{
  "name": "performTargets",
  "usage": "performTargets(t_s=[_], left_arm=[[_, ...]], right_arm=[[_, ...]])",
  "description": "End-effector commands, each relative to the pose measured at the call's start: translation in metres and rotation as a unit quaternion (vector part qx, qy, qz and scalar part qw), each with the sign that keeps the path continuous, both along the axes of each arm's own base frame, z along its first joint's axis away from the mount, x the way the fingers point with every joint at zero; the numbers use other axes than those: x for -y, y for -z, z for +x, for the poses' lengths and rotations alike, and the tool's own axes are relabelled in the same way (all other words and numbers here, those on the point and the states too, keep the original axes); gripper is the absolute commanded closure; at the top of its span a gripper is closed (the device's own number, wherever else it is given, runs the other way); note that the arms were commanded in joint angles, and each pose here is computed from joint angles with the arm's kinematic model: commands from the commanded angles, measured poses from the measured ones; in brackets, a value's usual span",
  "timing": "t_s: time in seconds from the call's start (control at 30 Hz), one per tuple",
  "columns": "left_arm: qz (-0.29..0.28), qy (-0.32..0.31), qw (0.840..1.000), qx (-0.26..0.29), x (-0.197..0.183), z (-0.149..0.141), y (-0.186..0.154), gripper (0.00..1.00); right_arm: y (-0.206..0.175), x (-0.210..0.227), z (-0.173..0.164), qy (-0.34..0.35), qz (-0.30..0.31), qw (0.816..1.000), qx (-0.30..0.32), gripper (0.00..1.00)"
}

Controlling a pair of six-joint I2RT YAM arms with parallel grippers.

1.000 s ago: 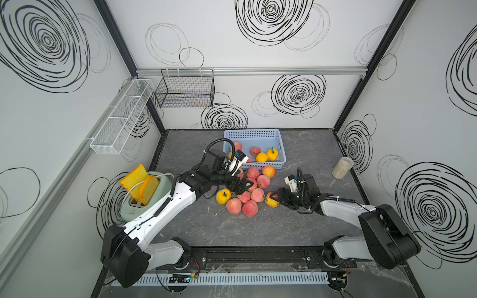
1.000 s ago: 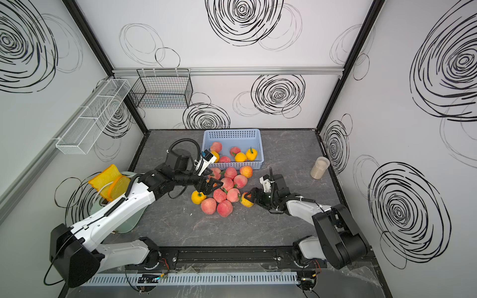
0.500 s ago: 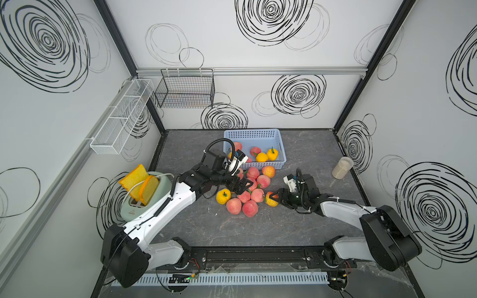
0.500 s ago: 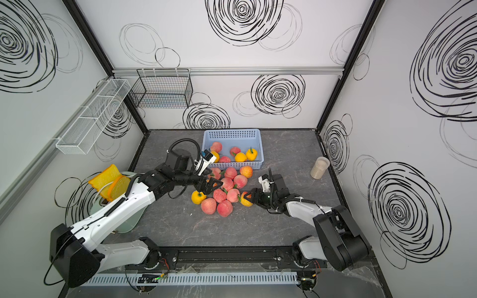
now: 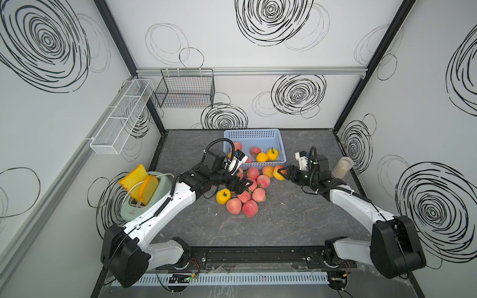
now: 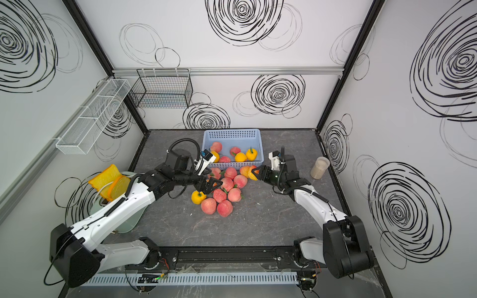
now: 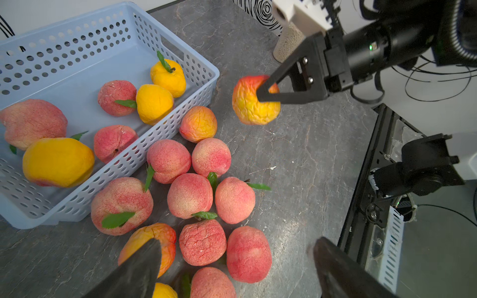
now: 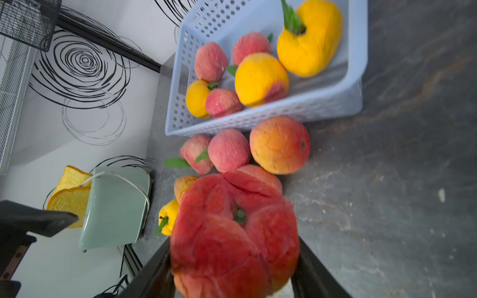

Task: Put the peaches into the basket
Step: Pick up the peach from the center of the board, then place the peach in the basket.

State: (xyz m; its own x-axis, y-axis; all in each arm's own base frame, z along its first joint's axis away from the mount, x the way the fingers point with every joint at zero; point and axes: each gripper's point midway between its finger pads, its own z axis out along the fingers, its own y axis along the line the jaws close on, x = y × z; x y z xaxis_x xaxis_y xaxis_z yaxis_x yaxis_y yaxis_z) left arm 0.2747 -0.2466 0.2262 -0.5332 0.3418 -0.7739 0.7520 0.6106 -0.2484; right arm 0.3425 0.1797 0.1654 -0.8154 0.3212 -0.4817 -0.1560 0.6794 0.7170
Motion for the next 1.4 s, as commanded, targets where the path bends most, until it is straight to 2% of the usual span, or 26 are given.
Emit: performTargets(t_s=[0.0,0.27,0.57,1.03,1.37], left_arm=[[-0.004,-0.005,1.000,0.008,-0.002,0.006,-0.005,0.04],[-0.005,-0.015,1.000,0.003,-0.006,0.010,-0.003,0.04],[-0.003,-0.022,1.000,-0.008,-0.007,0.015,0.004,0.04],[0.010,-0.033,0.999,-0.022,-0.010,0.022,0.016,0.04],[0.018,-0.040,0.999,-0.027,-0.013,0.025,0.021,0.04]], right_arm=[[-0.012,0.004,0.039,0.009,-0.033,0.998,0.049,0.44],[-0.002,0.001,0.135,0.018,-0.102,0.989,0.101,0.45],[0.030,-0.012,0.205,-0.003,-0.155,0.978,0.139,0.46],[0.050,-0.024,0.249,-0.008,-0.221,0.958,0.184,0.43],[0.079,-0.035,0.258,-0.016,-0.290,0.939,0.181,0.41]])
